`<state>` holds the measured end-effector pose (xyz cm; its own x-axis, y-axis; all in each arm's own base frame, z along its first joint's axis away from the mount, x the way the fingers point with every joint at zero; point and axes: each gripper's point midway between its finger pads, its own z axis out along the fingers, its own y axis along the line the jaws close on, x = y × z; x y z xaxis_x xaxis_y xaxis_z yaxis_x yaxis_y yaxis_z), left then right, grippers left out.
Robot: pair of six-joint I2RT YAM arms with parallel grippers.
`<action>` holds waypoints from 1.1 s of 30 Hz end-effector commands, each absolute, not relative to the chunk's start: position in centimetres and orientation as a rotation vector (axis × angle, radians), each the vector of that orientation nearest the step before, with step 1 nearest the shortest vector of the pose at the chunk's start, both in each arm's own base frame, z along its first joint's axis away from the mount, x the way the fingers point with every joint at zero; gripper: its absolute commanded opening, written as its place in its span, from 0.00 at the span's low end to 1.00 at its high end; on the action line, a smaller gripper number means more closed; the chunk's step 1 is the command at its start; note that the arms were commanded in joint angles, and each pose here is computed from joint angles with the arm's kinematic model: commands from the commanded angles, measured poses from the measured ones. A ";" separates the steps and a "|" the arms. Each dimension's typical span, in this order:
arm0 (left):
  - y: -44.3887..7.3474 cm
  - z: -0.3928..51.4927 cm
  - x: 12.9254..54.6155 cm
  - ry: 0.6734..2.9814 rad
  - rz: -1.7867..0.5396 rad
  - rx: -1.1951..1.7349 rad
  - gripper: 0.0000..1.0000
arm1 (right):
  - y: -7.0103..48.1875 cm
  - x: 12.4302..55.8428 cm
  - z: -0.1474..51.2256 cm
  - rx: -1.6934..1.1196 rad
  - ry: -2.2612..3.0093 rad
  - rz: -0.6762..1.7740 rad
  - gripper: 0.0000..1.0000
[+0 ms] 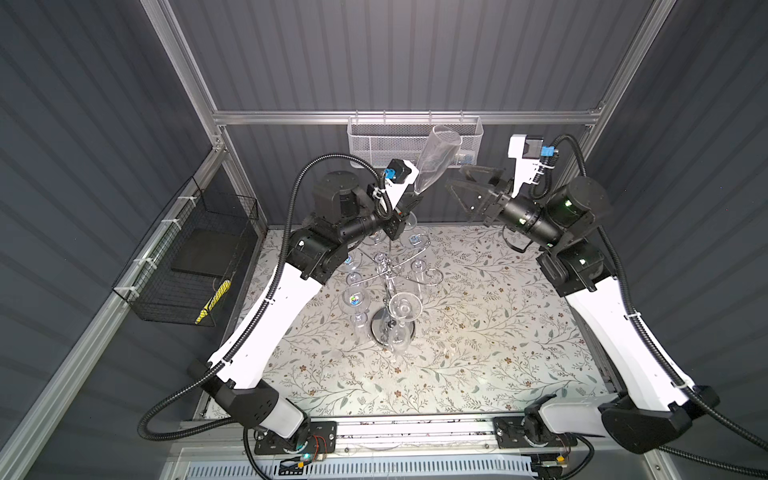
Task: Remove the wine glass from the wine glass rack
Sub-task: 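Hold the flute upright in the left gripper while the right gripper approaches its rim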
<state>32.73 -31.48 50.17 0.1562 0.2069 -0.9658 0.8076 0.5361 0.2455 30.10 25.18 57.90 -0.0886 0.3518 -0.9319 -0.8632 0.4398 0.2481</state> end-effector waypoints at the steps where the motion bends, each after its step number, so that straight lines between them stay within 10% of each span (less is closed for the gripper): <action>1: -30.6 51.6 31.5 1.309 -0.492 0.974 0.00 | 26.0 29.4 59.6 -0.559 1.219 1.066 0.99; 33: -31.4 50.2 31.0 1.320 -0.554 1.006 0.00 | 27.8 32.6 60.4 -0.414 1.204 0.916 0.87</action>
